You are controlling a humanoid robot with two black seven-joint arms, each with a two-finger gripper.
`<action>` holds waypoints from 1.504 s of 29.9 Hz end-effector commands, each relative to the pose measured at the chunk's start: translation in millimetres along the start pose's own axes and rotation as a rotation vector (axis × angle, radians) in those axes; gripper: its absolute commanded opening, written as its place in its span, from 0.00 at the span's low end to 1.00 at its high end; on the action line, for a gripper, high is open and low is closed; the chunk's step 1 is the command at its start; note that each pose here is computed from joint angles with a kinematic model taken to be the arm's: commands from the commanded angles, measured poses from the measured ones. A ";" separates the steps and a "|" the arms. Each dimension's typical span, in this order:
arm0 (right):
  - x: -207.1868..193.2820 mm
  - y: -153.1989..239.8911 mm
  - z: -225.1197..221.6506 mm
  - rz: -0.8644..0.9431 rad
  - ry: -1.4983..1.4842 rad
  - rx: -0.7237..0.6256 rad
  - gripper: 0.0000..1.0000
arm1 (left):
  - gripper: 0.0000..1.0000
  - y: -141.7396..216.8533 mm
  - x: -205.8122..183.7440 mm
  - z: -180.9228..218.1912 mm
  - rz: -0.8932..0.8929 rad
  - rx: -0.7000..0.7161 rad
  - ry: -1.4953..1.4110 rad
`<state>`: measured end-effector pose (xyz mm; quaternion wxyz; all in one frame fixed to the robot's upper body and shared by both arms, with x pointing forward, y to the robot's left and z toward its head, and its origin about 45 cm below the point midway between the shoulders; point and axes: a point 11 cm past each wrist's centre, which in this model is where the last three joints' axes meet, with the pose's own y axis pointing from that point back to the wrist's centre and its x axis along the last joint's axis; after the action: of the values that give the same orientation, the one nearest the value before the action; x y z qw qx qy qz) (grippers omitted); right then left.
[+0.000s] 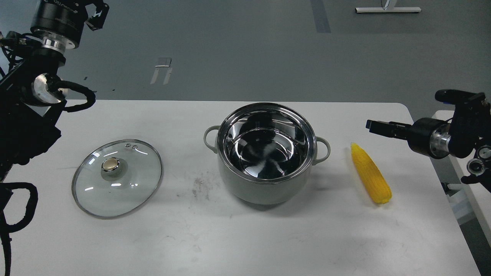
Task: Open pot and put corn in
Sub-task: 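Grasp the yellow corn cob with the right gripper and lift it, then move the corn over the pot and lower it inside with the right gripper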
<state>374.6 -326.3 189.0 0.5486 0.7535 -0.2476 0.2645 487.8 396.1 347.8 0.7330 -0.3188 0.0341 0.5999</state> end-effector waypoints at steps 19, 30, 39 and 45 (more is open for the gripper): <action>-61.4 -20.5 0.4 -0.105 0.086 -0.068 0.00 | 0.98 -0.3 -1.6 -1.8 -0.001 0.000 0.004; 89.7 24.2 -54.4 0.306 -0.019 0.108 0.00 | 0.98 -3.1 -3.1 2.8 -0.008 -0.007 -0.001; 41.3 -4.5 -206.9 0.202 0.072 0.408 0.00 | 0.98 -4.3 -4.8 2.7 -0.010 -0.009 0.003; -2.4 -25.9 -227.6 0.086 0.197 0.403 0.04 | 0.98 -4.6 -3.1 6.7 -0.009 -0.014 -0.003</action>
<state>368.1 -107.4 244.8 0.3794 0.8118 -0.1936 0.3995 489.1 395.5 355.7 0.7338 -0.3227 0.0280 0.5972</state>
